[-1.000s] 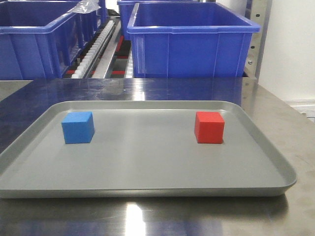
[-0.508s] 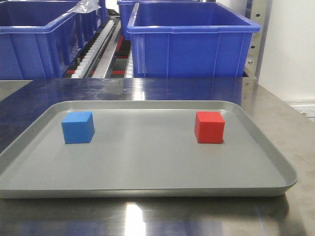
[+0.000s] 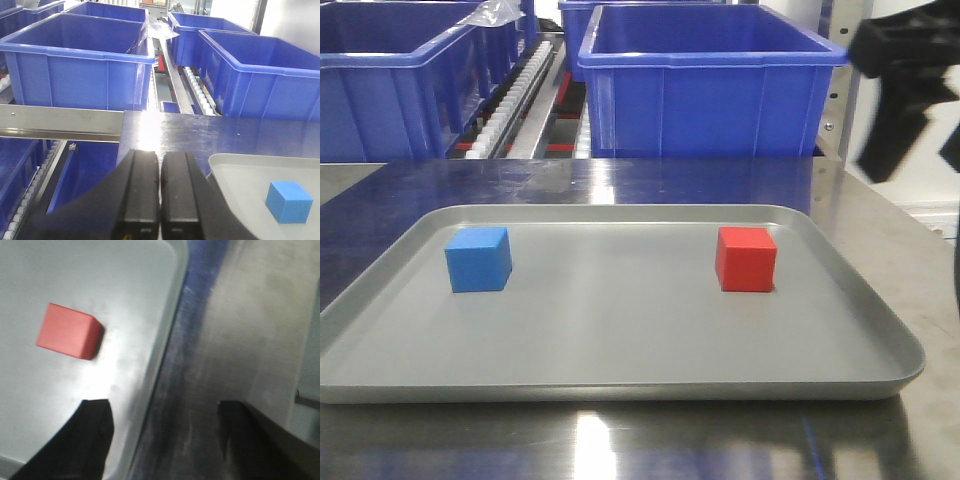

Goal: Sort and place red and blue blocks on shelf
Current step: 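Move the right gripper down over the red cube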

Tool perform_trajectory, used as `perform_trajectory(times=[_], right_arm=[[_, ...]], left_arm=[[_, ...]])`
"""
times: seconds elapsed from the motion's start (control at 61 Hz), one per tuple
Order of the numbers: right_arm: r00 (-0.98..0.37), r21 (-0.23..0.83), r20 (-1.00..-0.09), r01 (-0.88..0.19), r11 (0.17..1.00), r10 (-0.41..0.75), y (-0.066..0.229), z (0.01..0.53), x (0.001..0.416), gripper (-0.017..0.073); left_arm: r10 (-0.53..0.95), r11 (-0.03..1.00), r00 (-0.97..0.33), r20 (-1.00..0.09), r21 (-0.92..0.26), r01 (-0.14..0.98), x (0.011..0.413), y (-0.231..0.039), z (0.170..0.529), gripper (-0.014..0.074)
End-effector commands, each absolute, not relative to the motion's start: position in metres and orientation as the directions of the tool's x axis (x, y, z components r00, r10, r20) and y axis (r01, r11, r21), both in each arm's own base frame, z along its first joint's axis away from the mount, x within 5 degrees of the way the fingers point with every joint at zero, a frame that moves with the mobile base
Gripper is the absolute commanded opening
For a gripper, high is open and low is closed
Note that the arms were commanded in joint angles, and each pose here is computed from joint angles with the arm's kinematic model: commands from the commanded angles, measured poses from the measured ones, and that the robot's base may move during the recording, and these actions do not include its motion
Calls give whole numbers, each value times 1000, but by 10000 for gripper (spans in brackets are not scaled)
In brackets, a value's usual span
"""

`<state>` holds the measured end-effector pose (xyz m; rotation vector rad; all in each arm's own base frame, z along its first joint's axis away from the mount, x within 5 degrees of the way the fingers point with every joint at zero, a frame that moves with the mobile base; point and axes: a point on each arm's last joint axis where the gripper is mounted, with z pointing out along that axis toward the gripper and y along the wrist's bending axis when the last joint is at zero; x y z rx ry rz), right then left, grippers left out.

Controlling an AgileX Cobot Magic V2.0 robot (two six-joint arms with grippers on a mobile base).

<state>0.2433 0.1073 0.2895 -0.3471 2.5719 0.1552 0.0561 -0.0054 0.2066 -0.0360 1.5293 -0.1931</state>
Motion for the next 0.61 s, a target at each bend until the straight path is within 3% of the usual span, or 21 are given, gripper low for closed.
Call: perform_trajectory(times=[0.0, 0.311, 0.59], right_arm=[[-751, 58, -628, -308, 950, -205, 116, 310, 247, 593], [-775, 152, -613, -308, 939, -154, 138, 312, 264, 593], [-789, 174, -588, -341, 924, -181, 161, 306, 273, 593]], left_arm=[[-162, 982, 92, -982, -151, 117, 56, -6, 202, 132], [-162, 982, 92, -982, -151, 117, 56, -6, 202, 132], [-162, 982, 92, -982, -151, 117, 56, -6, 202, 132]])
